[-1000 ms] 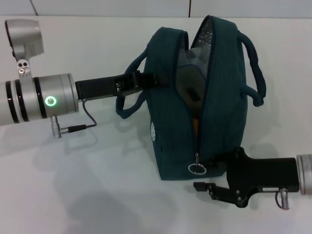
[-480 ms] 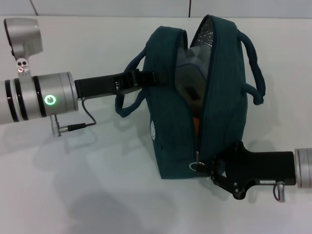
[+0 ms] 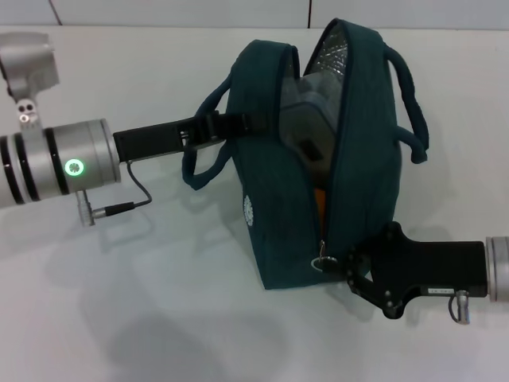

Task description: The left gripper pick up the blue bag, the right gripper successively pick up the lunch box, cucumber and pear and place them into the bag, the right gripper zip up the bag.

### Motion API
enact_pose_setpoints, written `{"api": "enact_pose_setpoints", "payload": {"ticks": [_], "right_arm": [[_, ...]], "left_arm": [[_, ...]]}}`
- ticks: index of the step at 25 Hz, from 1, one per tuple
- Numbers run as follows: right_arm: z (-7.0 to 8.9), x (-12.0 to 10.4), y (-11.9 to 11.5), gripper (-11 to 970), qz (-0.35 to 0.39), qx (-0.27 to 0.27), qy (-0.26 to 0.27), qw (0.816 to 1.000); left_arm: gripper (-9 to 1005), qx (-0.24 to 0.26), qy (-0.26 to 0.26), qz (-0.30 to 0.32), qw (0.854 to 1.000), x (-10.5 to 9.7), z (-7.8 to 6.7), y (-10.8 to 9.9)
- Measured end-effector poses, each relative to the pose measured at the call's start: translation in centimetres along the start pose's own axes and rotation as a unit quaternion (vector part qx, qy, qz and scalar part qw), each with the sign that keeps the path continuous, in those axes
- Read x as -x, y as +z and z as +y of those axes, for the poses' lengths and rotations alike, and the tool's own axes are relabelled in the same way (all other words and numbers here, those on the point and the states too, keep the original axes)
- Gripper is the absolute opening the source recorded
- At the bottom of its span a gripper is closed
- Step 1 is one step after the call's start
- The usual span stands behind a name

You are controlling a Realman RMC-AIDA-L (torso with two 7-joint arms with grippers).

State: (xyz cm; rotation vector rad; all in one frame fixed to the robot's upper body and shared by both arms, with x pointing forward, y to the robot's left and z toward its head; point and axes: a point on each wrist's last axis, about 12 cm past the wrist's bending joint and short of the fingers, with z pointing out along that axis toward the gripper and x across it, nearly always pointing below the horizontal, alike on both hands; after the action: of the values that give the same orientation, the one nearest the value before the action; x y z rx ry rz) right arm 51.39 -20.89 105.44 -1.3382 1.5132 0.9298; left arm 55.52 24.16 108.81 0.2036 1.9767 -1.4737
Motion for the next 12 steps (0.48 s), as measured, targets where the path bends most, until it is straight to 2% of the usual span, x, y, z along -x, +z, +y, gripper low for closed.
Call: {"api": "enact_pose_setpoints", "payload": {"ticks": [4, 9, 12], "right_arm": [[0.1, 0.1, -0.2, 13, -0.007, 0.002, -0.003, 1.0], [0.3, 0.3, -1.0, 13, -0.029, -0.003, -0.015, 0.999], [0.2, 0.6, -1.4, 12, -0.039, -0.005, -0.023, 0.999]], "left_arm": [[51, -0.003, 0.013, -0.005, 1.0, -0.3, 0.1, -0.4], [134, -0.021, 0.051, 0.0, 0.998, -1.0, -0.2, -0.7], [240, -0.021, 0.065, 0.0, 0.998, -1.2, -0.2, -0.8]]}}
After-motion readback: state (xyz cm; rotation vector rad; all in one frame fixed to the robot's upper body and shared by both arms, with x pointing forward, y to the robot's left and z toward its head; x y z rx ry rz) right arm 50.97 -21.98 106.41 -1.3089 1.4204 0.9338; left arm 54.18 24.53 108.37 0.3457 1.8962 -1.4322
